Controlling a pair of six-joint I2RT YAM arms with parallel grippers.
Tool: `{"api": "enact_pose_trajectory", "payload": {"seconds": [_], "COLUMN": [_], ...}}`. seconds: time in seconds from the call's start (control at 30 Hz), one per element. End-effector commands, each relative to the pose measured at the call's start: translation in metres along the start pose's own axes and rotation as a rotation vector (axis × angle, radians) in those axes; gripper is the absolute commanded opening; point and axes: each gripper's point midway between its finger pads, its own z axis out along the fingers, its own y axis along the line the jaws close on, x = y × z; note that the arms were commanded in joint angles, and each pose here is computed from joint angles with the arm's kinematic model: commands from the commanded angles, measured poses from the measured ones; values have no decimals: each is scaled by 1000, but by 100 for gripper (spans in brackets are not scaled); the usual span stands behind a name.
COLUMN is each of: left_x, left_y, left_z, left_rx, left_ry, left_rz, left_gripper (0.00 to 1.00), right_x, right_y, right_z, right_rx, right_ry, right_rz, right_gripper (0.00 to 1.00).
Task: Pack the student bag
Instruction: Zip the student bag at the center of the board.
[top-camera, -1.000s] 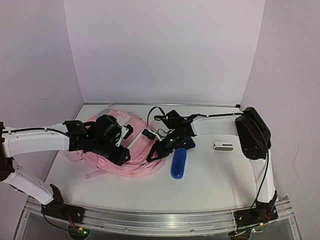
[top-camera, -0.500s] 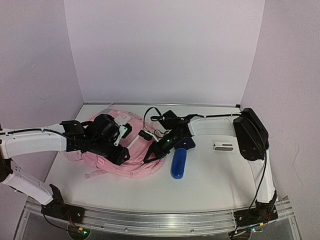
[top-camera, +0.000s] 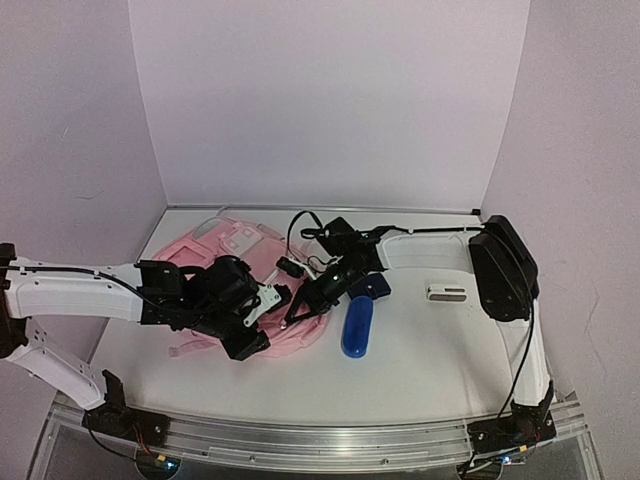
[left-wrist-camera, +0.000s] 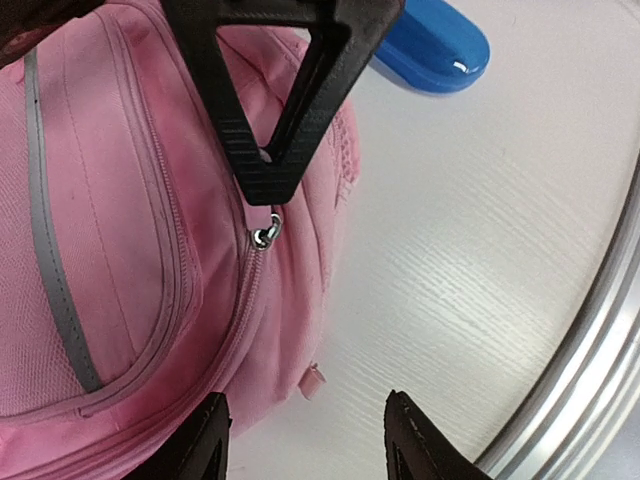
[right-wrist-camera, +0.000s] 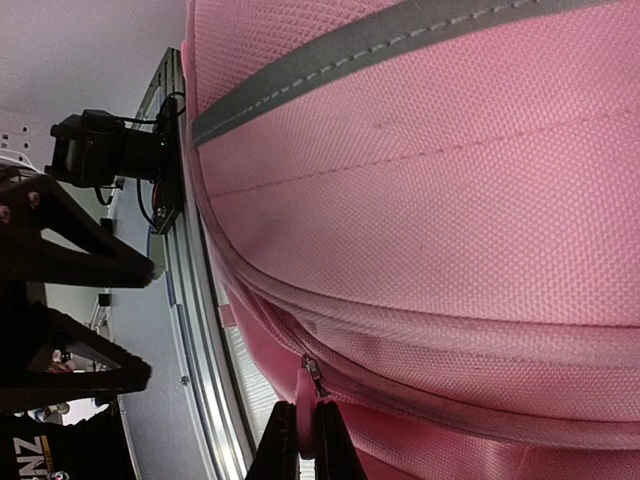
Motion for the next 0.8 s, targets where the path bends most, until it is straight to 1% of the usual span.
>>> {"api": "enact_pose_trajectory", "payload": {"seconds": [0.0,0.1,0.2,0.23,0.27,0.3,0.43,0.47,0.5,0.6,0.77], "left_x": [-7,-18,-23,-22,-21,-17,-2,3,8,21,21], "left_y": [23,29,33,34,36,37,47,51,54,61,67], "left_z": [5,1,-1,-1,-1,-1,-3,-6,-9,-22,-42], "left_rx": [-150,-188,-212,-221,-233,-239,-291,-310,-324,-355,-368], "left_ry": [-9,-62,-88,-86,-79,-62,-2,14,26,42,-5], "left_rz": [126,141,144,140,134,132,89,77,68,27,-2], "left_gripper": [52,53,50,47,41,31,7,3,1,0,0], "right_x": [-33,-36,-37,-36,-35,-34,-35,-37,-39,-49,-68], "right_y": [75,88,94,94,92,90,80,72,63,18,-66], "right_z": [-34,-42,-47,-47,-46,-45,-45,-49,-53,-79,-118], "right_rx": [-126,-150,-167,-165,-160,-156,-127,-101,-70,29,227], "right_ry": [-76,-98,-108,-108,-107,-105,-114,-126,-140,-201,-297], "right_rz": [-72,-72,-65,-64,-62,-61,-61,-65,-65,-39,33], "right_gripper": [0,0,0,0,0,0,0,0,0,0,0]}}
